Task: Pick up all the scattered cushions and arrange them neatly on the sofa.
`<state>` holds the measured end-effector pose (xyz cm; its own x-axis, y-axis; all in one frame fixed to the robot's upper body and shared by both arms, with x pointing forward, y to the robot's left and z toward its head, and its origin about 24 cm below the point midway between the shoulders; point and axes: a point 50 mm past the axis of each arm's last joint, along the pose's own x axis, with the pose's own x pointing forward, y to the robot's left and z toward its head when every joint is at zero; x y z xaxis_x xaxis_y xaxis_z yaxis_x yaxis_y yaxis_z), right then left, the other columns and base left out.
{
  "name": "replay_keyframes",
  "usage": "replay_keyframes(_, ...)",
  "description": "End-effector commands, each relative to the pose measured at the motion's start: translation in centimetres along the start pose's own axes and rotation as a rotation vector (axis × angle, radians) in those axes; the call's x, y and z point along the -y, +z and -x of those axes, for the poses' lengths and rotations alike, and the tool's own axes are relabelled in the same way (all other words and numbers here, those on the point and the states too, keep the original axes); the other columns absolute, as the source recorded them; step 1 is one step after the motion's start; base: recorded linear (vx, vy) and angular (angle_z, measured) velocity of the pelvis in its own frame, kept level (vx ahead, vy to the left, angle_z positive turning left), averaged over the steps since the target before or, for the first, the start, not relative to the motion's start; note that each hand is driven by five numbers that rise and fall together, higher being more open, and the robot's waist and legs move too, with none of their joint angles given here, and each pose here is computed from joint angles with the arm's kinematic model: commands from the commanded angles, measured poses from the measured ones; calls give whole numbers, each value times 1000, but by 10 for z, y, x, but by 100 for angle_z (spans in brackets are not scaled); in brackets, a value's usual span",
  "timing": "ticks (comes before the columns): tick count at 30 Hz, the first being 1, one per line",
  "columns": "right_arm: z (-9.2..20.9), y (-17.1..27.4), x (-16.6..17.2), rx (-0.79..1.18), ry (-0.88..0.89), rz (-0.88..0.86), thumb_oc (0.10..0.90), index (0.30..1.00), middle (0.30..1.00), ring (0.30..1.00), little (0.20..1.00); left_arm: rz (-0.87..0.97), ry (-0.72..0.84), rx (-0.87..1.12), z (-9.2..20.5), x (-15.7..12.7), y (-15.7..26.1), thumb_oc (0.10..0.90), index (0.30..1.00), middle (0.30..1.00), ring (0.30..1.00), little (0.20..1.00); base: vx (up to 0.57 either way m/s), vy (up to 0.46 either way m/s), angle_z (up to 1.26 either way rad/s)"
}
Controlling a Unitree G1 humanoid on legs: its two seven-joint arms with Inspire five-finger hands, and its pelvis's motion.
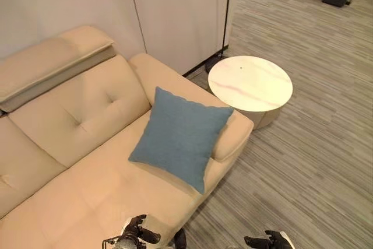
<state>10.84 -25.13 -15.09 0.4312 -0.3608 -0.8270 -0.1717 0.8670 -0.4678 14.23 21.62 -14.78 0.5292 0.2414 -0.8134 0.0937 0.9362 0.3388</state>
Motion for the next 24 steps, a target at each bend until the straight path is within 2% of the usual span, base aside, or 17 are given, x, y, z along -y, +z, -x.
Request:
replay_keyframes(1, -4, 10, 19, 41, -71, -21, 800, 900, 900, 900, 900, 46, 49, 78, -1, -9, 14, 800, 900, 900, 900, 900, 159, -42, 39)
replay_keyframes(4, -5, 19, 22, 67, -83, -5, 800, 900, 900, 900, 900, 24, 74, 82, -3, -16, 18, 800, 900, 900, 900, 900, 134, -77, 32)
replay_keyframes(10, -4, 34, 23, 145, -99, -58, 800, 900, 900, 900, 900, 129, 87, 116, -1, -15, 21, 800, 900, 900, 900, 900, 133, -70, 8)
replay_keyframes(16, 2, 68, 38, 320, -157, -111, 800, 900, 900, 900, 900, 164, 93, 98, 1, -14, 12, 800, 900, 900, 900, 900, 88, -37, -2)
replay_keyframes(18, 10, 84, 51, 424, -204, -126, 800, 900, 900, 900, 900, 190, 90, 112, 3, -10, 14, 800, 900, 900, 900, 900, 60, -15, 0)
replay_keyframes(24, 28, 103, 89, 575, -347, -117, 800, 900, 900, 900, 900, 215, 74, 180, 5, -6, 26, 800, 900, 900, 900, 900, 18, -6, 1)
